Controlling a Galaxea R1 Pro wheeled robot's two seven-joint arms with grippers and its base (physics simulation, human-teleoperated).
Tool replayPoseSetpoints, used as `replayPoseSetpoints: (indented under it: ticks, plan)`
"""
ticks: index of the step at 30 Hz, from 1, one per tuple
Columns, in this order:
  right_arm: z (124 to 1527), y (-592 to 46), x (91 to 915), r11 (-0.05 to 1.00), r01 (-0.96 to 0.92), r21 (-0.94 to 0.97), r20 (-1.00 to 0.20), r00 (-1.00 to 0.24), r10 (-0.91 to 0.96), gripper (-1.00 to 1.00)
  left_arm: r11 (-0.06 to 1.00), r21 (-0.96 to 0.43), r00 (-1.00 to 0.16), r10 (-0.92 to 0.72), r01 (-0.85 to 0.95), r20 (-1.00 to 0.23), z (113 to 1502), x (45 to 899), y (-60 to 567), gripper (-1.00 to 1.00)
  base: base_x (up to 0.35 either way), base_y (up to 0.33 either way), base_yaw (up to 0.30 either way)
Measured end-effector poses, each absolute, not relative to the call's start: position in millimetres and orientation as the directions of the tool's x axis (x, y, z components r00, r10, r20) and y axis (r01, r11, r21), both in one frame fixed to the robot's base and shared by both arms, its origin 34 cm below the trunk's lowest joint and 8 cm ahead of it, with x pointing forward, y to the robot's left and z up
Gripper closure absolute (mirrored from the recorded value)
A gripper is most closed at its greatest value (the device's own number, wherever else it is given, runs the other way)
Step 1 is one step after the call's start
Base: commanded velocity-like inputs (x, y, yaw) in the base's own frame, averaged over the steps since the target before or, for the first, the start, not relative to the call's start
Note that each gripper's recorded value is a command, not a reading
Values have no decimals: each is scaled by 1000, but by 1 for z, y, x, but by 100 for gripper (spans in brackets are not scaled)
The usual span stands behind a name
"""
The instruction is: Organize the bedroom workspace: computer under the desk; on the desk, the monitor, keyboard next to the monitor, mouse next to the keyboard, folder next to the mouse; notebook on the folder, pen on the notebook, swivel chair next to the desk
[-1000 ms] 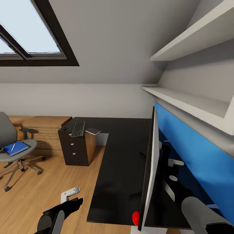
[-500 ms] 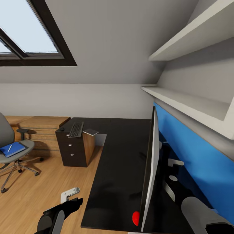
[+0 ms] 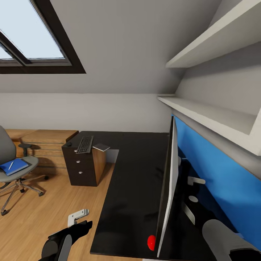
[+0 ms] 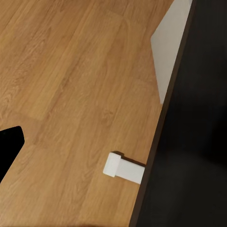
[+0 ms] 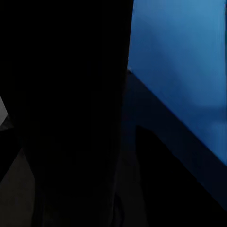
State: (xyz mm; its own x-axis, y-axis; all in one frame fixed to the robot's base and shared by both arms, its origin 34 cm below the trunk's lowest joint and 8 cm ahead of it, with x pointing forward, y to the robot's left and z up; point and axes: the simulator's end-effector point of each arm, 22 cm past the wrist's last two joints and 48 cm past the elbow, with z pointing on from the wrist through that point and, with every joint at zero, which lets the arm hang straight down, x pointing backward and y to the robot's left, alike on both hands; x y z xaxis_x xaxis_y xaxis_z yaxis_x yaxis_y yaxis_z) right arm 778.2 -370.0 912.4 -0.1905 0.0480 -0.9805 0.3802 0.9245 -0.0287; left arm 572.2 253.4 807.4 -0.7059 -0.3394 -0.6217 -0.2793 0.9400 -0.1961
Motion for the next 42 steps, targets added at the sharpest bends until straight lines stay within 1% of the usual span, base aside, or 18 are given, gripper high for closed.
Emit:
replayPoseSetpoints:
  ticks: [18,25,34,42]
  plan:
    - [913,-370,778,925,378,-33,-981,-190,43,100,940,-196,-706,-339,-279,-622,807,572,253,-100,3,0,0]
    - [912,-371,778,924,380,-33,-980,-193,45,100,940,-196,-706,-339,-279,-622,808,572,253,-100,208,0,0]
    - [910,-379,776,921,389,-37,-979,-200,45,100,940,-196,-706,-339,-279,-622,807,572,253,-100,60,-5,0]
    - [911,-384,776,920,390,-44,-979,-202,39,100,940,-196,-705,-339,-279,-622,808,572,253,-100,120,-106,0]
